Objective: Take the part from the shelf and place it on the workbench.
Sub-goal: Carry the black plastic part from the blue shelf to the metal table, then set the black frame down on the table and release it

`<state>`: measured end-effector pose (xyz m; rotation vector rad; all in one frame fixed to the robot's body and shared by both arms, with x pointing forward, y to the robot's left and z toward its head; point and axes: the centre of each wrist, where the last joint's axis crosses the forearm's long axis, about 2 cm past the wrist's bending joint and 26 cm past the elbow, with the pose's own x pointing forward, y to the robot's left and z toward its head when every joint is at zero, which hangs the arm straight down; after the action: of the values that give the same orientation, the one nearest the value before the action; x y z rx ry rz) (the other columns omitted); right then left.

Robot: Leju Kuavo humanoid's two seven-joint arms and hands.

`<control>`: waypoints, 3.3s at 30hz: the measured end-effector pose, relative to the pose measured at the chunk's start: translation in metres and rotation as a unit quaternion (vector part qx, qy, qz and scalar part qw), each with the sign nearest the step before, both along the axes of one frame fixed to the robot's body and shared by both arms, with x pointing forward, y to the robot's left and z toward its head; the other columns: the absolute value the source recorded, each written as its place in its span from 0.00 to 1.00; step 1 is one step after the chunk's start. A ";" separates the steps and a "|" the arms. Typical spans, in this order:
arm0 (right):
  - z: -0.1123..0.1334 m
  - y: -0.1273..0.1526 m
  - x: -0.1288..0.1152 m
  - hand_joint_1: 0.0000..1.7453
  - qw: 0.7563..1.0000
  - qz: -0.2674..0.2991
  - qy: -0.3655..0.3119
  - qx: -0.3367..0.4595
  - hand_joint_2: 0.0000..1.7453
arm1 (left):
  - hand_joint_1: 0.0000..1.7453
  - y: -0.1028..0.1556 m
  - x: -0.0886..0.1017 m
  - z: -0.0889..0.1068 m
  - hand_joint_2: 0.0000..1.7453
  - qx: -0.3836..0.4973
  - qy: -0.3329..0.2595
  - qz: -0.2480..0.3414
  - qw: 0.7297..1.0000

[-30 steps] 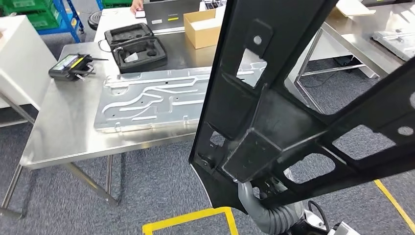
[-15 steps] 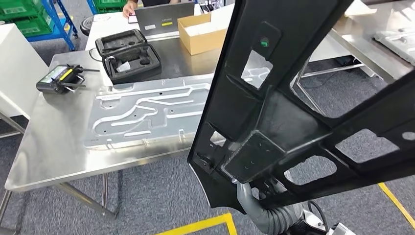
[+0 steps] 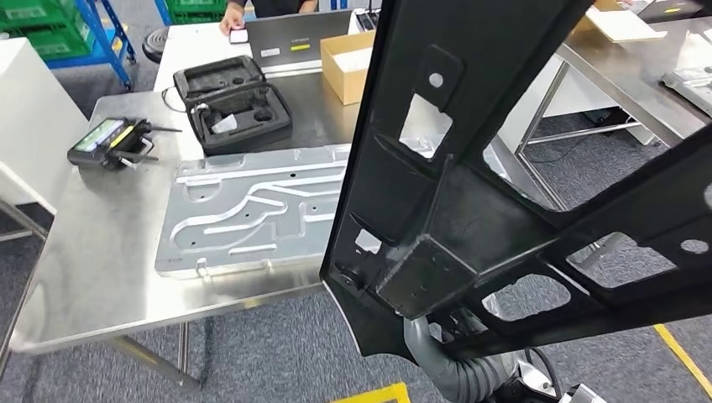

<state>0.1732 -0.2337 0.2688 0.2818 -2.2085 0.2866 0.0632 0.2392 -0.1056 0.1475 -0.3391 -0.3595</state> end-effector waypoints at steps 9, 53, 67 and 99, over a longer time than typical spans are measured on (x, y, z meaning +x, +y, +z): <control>0.000 0.000 0.000 1.00 1.000 -0.002 0.000 -0.003 1.00 | 0.00 0.000 0.002 0.000 1.00 0.000 -0.001 -0.001 1.000; 0.087 -0.079 0.155 1.00 0.744 -0.386 -0.060 -0.542 1.00 | 0.00 -0.001 0.022 0.003 1.00 -0.040 -0.018 -0.114 0.992; 0.022 -0.105 0.201 0.00 0.625 -0.388 0.026 -0.676 0.00 | 0.00 -0.003 0.028 0.005 1.00 -0.040 -0.014 -0.137 0.990; -0.008 -0.126 0.203 0.00 0.579 -0.442 0.097 -0.678 0.00 | 0.00 -0.024 0.026 0.007 0.00 -0.022 -0.003 -0.134 0.991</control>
<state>0.3761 -0.3596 0.2604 -1.4967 -1.0894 1.1440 0.0891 0.2157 -0.0984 0.0591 -0.3737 -0.6173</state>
